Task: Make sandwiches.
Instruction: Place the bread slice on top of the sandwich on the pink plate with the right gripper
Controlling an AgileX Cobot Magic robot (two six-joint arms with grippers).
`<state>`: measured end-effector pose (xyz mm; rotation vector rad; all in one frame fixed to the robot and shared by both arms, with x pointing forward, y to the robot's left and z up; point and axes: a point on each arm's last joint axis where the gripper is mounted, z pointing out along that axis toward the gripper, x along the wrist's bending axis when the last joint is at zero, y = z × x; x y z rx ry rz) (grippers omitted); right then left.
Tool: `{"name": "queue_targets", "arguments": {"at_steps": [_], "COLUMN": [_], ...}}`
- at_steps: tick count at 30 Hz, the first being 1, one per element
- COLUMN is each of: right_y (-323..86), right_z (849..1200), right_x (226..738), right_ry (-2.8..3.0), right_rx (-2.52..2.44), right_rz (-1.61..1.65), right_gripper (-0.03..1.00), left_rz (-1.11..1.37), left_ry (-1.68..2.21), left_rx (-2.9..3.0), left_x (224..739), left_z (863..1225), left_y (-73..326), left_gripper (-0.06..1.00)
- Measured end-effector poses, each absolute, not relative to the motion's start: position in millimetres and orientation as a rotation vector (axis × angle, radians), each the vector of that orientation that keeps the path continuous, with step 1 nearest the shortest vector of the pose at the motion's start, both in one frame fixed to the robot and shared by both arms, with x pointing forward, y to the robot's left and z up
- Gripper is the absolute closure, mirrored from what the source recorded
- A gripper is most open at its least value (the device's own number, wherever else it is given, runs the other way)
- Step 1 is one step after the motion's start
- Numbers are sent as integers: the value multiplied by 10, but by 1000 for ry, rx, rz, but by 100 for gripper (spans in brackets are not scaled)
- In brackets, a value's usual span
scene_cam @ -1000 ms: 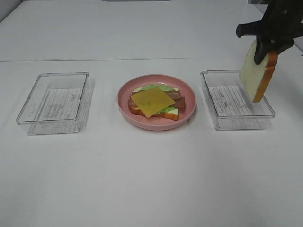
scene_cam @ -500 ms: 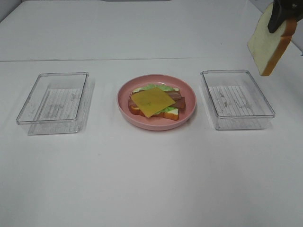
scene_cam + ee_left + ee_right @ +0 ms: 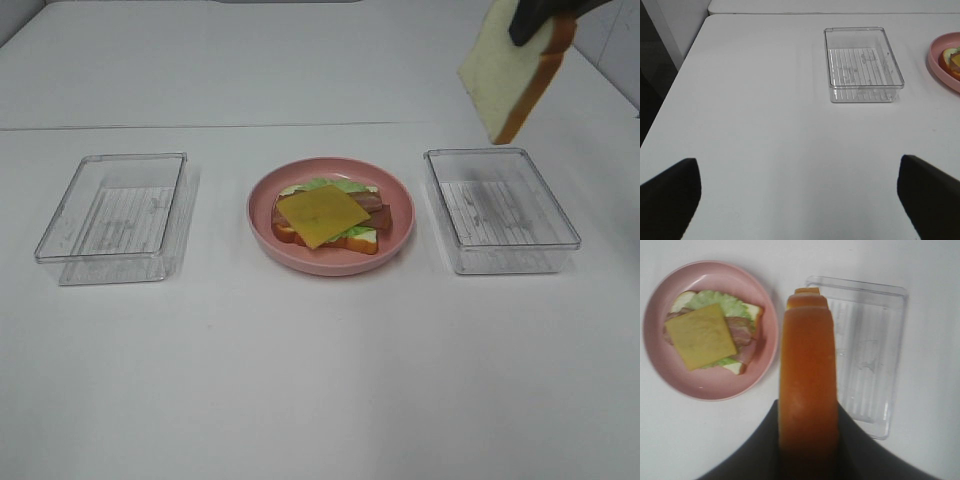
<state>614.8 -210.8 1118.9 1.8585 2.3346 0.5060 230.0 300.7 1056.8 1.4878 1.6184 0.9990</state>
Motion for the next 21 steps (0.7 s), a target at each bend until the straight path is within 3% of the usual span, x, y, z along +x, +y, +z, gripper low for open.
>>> {"name": "queue_targets", "arguments": {"at_steps": [9, 21], "right_y": [-1377, -886], "right_z": [11068, 10633], "right_x": [6047, 6117], "right_ry": [2512, 2636], "right_rx": [1684, 1690], "right_rz": [611, 659], "right_gripper": [75, 75], "left_rz": [999, 999], "left_ry": [1618, 1618], "left_rx": [1488, 1488], "left_x": [2300, 2300], "left_z": [10568, 10568], "left_y": [3007, 3007], "left_gripper": [-5, -5]}}
